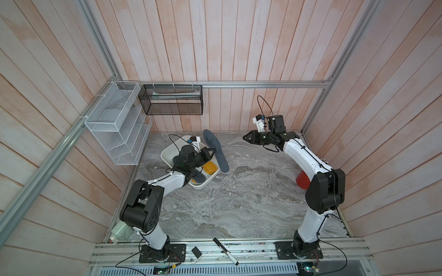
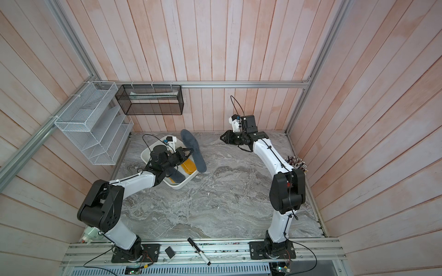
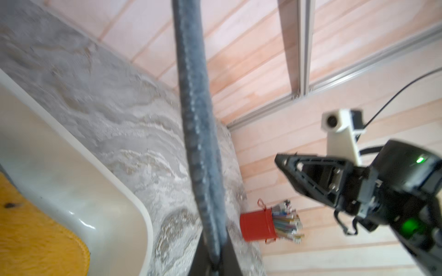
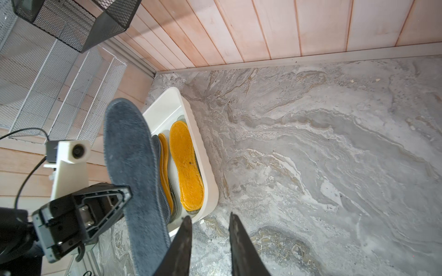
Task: Put the insoles into the storage box
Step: Place the insole in the storage box.
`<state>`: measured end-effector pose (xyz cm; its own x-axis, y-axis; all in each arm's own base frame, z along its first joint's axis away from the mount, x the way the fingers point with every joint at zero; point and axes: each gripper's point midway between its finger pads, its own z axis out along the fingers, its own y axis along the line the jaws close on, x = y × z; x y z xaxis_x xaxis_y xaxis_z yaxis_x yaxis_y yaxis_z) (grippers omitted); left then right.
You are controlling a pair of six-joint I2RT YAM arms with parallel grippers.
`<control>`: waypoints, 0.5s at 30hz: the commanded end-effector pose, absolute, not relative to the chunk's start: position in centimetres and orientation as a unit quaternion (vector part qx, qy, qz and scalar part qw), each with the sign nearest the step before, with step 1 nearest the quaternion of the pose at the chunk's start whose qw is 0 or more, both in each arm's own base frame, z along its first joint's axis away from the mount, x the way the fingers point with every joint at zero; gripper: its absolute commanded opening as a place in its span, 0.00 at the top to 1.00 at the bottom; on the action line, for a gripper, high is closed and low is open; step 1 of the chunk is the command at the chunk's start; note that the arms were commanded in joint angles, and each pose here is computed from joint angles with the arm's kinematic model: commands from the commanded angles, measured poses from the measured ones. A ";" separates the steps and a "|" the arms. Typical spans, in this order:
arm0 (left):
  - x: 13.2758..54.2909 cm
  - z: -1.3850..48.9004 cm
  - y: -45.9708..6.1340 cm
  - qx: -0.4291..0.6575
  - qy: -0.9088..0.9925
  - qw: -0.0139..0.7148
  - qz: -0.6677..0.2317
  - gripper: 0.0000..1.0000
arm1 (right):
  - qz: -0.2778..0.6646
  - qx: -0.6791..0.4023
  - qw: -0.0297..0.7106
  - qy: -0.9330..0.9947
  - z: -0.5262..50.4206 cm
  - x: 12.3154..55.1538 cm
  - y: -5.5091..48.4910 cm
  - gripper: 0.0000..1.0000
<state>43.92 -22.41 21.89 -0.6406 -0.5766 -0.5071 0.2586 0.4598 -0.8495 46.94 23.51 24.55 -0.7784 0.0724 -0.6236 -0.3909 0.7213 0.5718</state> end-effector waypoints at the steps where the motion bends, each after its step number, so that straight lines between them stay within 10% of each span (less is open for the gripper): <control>1: 44.8 25.4 -19.5 -0.173 0.702 0.459 -0.516 1.00 | 0.364 -0.081 0.313 0.873 23.9 46.8 23.3 0.71; 15: 46.0 19.3 -13.0 -0.363 0.686 0.395 -0.492 1.00 | 0.358 -0.073 0.311 0.877 23.8 46.3 22.4 0.68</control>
